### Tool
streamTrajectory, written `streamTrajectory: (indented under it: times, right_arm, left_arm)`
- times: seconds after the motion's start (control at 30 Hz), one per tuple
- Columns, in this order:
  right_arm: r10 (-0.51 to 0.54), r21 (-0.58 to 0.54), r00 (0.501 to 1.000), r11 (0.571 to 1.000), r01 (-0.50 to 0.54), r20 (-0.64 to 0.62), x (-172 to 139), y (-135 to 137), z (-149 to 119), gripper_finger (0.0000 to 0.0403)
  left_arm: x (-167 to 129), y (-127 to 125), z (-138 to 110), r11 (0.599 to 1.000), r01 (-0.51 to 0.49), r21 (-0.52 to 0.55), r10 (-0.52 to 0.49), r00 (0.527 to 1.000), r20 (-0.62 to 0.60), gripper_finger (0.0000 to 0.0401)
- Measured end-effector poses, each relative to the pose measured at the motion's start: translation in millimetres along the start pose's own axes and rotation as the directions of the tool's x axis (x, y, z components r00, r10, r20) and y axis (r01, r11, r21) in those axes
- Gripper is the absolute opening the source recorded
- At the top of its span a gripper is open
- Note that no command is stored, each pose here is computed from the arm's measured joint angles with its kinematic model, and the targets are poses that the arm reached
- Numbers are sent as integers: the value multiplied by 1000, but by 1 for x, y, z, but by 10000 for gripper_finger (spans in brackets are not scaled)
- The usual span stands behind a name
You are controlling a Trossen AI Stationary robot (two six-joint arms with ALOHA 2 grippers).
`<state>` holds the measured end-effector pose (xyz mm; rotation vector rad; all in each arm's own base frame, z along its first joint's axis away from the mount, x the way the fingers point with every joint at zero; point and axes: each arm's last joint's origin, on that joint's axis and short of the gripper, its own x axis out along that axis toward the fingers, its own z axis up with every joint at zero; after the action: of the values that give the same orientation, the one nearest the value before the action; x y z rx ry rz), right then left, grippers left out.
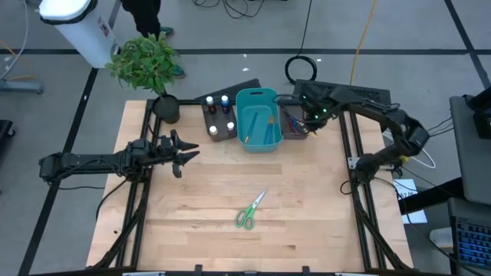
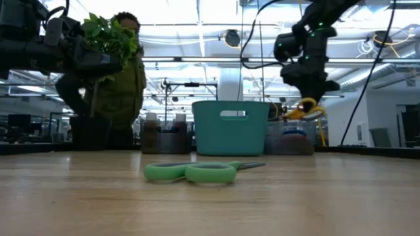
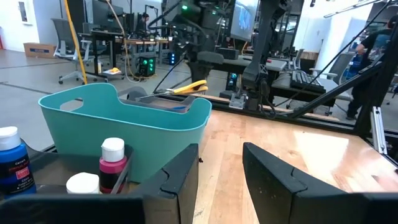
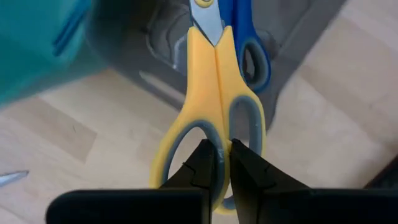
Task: Pick & Place Paint Supplies
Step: Put the yellow scissor into the right black bin
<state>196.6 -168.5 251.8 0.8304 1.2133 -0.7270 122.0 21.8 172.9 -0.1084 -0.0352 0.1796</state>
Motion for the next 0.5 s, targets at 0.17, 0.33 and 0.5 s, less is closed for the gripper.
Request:
streamTrajectory:
  times: [0.17,0.33,0.5]
  right_arm:
    - [-3,-22,1000,1000,3,1,5,6,21,15]
    - [-63,-25,998,998,62,-22,18,4,30,15]
    - [-77,10,996,997,77,-52,25,0,32,16]
  left_arm:
    - [0,0,0,1000,0,0,0,1000,0,131]
    - [0,0,0,1000,0,0,0,1000,0,131]
    - [0,0,0,1000,0,0,0,1000,0,131]
